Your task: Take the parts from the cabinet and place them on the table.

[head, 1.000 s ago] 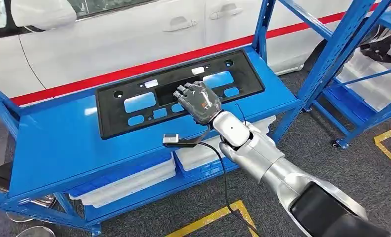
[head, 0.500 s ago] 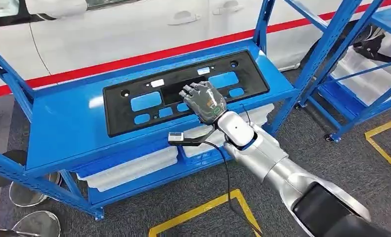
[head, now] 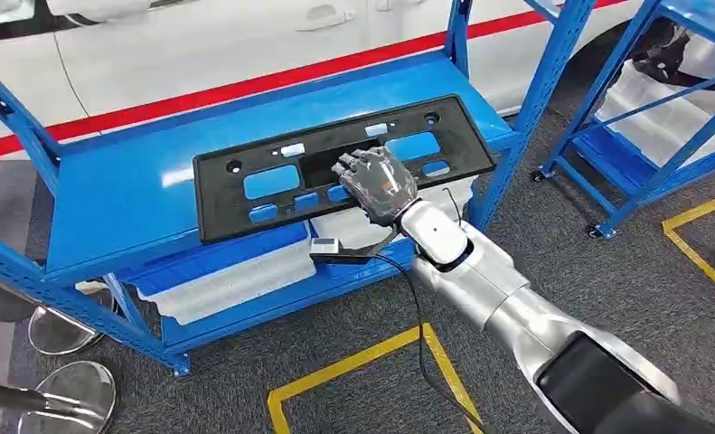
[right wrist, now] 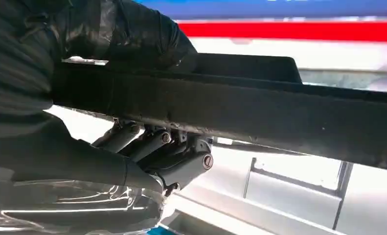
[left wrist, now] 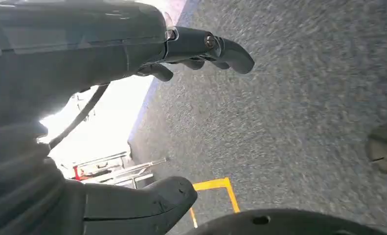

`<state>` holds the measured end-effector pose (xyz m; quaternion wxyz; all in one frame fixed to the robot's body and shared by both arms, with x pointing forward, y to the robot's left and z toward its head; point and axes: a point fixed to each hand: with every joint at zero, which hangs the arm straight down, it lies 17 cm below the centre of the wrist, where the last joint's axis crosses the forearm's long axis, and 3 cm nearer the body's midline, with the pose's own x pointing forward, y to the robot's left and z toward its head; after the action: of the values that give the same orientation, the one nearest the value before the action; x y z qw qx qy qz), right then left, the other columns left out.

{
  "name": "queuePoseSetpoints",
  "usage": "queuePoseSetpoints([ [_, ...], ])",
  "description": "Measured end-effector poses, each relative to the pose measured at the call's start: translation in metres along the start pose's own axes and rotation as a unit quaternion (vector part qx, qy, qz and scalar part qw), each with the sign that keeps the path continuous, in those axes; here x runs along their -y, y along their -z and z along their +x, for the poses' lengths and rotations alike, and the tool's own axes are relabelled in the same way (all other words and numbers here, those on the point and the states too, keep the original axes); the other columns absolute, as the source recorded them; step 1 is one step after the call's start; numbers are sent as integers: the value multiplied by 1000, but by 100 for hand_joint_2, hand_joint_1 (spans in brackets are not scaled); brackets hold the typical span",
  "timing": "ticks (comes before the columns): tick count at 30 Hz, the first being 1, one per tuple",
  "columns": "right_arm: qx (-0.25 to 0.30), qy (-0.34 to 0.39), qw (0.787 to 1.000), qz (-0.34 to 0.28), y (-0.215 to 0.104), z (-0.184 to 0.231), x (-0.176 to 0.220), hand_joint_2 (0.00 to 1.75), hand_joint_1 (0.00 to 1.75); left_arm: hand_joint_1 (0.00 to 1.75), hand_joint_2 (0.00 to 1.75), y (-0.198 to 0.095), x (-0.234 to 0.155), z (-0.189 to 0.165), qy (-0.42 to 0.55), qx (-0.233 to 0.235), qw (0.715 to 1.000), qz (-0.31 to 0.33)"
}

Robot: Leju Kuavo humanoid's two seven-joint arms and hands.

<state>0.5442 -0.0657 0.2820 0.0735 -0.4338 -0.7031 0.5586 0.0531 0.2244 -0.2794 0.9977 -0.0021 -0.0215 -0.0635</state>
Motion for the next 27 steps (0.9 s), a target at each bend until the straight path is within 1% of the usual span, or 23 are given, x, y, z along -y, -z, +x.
queuePoseSetpoints([
  [4,-4,1,1000,-1,0,-4,1,175,175,0,175,0,-5,4,-4,3,1000,3],
  [8,-8,3,1000,1,-1,-7,0,175,175,0,175,0,-3,8,-14,14,1000,-3],
  [15,-15,8,1000,11,-9,-10,-8,175,175,0,175,0,-2,4,-18,12,1000,-5],
  [27,-24,11,1000,16,-13,-17,-10,175,175,0,175,0,0,4,-17,12,1000,-7],
])
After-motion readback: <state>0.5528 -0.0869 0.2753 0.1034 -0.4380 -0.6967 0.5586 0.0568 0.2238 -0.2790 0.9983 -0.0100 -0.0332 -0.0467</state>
